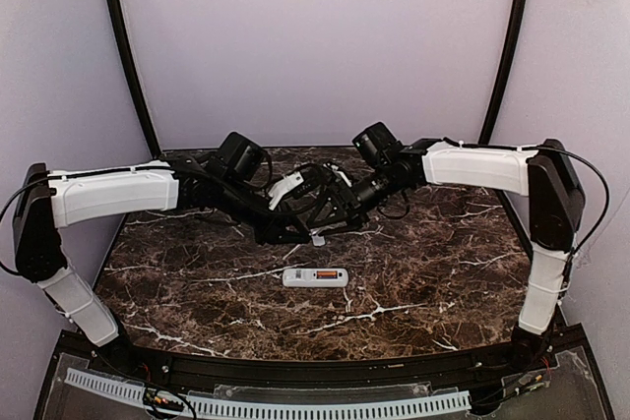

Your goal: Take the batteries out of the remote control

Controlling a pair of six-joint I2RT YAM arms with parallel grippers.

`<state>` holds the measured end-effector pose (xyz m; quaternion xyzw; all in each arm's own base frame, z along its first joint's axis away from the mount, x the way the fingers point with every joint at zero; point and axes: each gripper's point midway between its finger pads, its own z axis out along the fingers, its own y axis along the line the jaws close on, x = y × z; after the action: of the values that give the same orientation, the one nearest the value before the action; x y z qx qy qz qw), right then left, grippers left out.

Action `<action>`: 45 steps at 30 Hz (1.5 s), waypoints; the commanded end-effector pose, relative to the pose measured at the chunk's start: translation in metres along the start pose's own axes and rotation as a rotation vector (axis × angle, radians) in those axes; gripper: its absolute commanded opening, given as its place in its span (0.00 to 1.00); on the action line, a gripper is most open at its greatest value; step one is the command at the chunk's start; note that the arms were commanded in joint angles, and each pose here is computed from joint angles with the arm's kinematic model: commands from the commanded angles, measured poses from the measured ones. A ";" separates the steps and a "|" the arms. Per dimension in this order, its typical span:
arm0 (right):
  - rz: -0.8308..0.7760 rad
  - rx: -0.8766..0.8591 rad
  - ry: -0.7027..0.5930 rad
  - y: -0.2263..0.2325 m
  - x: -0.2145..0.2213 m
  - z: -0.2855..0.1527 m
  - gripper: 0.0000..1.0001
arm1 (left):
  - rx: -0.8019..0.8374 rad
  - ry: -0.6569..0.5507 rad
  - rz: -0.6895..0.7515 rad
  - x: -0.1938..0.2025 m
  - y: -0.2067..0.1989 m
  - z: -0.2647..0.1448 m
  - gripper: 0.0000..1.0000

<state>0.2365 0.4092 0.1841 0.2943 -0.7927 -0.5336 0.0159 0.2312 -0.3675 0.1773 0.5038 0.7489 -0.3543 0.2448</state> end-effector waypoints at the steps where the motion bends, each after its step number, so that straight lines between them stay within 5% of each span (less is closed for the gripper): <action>1: -0.027 -0.031 0.027 0.012 0.003 0.008 0.61 | 0.011 -0.006 -0.001 -0.005 -0.003 0.000 0.01; 40: 0.002 -0.021 0.058 -0.004 0.011 0.021 0.20 | 0.017 0.007 -0.002 -0.003 -0.004 0.003 0.00; 45: 0.007 -0.013 0.061 -0.007 0.014 0.021 0.08 | 0.015 0.015 0.000 -0.001 -0.004 0.004 0.00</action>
<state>0.2264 0.4146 0.1732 0.3005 -0.7913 -0.5313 0.0363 0.2312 -0.3674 0.1689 0.5012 0.7559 -0.3515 0.2318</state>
